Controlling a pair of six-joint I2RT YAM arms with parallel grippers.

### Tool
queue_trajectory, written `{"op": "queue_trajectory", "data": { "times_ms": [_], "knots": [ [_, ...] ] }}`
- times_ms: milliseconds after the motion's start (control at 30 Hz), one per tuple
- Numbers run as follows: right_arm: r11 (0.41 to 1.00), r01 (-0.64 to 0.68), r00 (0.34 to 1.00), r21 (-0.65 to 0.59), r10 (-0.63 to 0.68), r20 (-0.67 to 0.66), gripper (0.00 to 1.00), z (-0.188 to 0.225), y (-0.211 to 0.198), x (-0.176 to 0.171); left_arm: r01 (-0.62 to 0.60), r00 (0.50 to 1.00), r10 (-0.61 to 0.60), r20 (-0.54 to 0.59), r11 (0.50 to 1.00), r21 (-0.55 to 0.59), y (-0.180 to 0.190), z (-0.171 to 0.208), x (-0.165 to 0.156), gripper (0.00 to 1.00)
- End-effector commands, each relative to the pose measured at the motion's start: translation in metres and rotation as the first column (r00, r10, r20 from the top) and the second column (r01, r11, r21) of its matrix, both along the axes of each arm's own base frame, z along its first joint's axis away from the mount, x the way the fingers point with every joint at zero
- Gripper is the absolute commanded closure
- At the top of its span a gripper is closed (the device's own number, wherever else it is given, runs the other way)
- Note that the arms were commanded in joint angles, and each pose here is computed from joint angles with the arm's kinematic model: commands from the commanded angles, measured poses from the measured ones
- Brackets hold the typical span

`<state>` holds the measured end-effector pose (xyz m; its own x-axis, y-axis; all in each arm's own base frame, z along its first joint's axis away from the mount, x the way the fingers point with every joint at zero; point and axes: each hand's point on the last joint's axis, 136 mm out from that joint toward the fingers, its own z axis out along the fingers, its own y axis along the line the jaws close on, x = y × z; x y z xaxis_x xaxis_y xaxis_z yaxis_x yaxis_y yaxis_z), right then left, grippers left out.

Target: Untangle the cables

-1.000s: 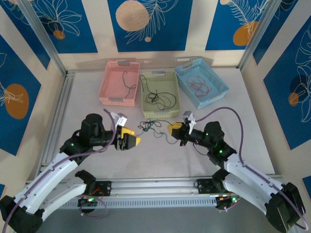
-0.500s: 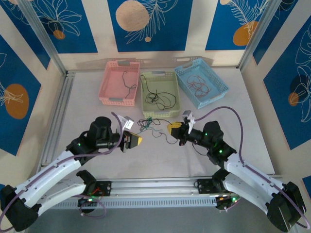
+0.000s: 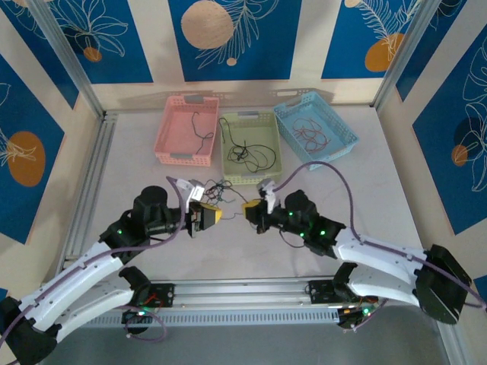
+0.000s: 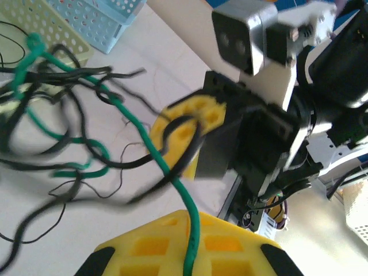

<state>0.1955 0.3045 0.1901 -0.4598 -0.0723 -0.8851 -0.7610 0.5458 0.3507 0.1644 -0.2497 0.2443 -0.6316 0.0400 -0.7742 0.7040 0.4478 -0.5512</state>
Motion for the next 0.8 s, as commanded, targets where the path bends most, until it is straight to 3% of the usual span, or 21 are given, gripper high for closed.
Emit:
{"op": "queue_trajectory", "data": {
  "times_ms": [0, 133, 333, 533, 600, 767],
  "knots": [
    [0.997, -0.032, 0.992, -0.068, 0.040, 0.120, 1.00, 0.005, 0.016, -0.007, -0.019, 0.998, 0.022, 0.055, 0.998, -0.054, 0.000, 0.024, 0.002, 1.00],
    [0.988, -0.130, 0.980, -0.085, 0.142, 0.142, 1.00, 0.000, 0.033, -0.025, -0.093, 0.993, 0.098, 0.064, 0.993, -0.065, 0.010, 0.031, 0.009, 1.00],
    [0.970, -0.161, 0.976, -0.181, 0.183, 0.115, 1.00, -0.030, 0.040, -0.029, -0.205, 0.972, 0.218, 0.084, 0.968, -0.143, 0.026, 0.060, 0.017, 1.00],
    [0.939, -0.181, 0.955, -0.294, 0.238, 0.174, 1.00, -0.049, 0.047, -0.039, -0.282, 0.951, 0.301, 0.073, 0.940, -0.194, 0.040, 0.083, 0.021, 1.00],
    [0.949, -0.142, 0.961, -0.280, 0.200, 0.191, 1.00, -0.042, 0.044, -0.033, -0.286, 0.950, 0.302, 0.078, 0.943, -0.170, 0.042, 0.085, 0.020, 1.00],
    [0.987, -0.125, 0.965, -0.104, 0.145, 0.218, 1.00, 0.010, 0.040, -0.034, -0.260, 0.964, 0.264, 0.026, 0.960, -0.102, 0.034, 0.056, 0.019, 1.00]
  ]
}}
